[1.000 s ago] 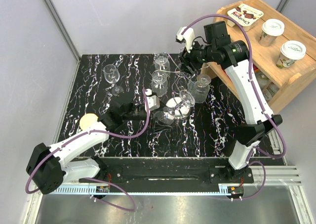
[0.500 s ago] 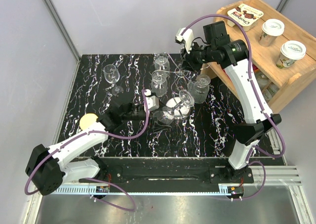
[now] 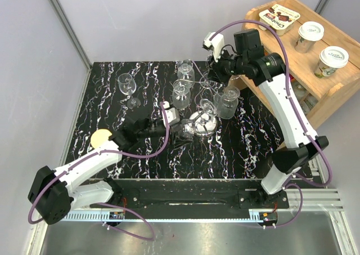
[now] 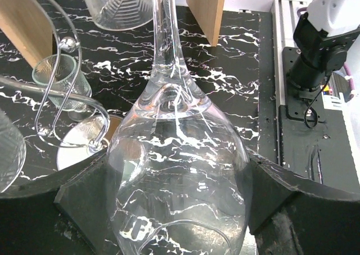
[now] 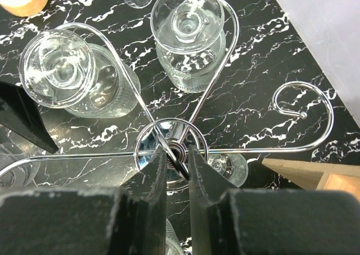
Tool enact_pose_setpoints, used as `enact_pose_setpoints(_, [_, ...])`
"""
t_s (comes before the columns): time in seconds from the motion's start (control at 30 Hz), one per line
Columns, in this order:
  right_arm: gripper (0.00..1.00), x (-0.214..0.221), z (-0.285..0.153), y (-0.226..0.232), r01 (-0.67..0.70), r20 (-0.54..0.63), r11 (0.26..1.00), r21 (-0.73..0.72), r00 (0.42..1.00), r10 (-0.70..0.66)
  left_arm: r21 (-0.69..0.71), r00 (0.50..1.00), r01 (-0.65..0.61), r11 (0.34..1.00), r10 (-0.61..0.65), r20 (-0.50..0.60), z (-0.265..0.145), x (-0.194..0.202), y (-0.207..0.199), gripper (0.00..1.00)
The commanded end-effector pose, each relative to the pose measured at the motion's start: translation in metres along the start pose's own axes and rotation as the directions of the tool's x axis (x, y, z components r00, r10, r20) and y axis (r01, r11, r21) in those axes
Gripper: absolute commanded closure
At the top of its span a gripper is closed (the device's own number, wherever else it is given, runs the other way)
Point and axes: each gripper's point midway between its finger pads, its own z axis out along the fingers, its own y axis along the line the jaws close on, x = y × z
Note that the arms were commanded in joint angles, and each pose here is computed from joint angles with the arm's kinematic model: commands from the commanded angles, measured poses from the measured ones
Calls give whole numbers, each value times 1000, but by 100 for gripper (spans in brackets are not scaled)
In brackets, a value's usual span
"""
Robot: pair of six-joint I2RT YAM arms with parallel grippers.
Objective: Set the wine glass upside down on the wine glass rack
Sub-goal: Turn the wine glass upside down at the wine rack.
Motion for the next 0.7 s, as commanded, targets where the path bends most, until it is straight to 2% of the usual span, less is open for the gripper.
enact_pose_setpoints(0.0, [100, -15, -17, 0, -63, 78, 990, 123, 996, 53, -60, 989, -91, 994, 97, 111, -5, -35, 10, 100])
enact_pose_setpoints(0.3, [100, -28, -28, 3, -152, 164, 970, 191, 979, 122, -57, 983, -112, 992, 119, 143, 3, -39, 14, 100])
enact_pose_setpoints(0.5, [100, -26, -28, 2, -157, 165, 967, 203, 978, 124, -66, 975, -119, 991, 129, 180, 10, -44, 21, 100])
enact_pose_setpoints(0.67, [100, -25, -28, 4, -164, 165, 967, 195, 977, 133, -53, 977, -123, 991, 130, 169, 24, -35, 28, 100])
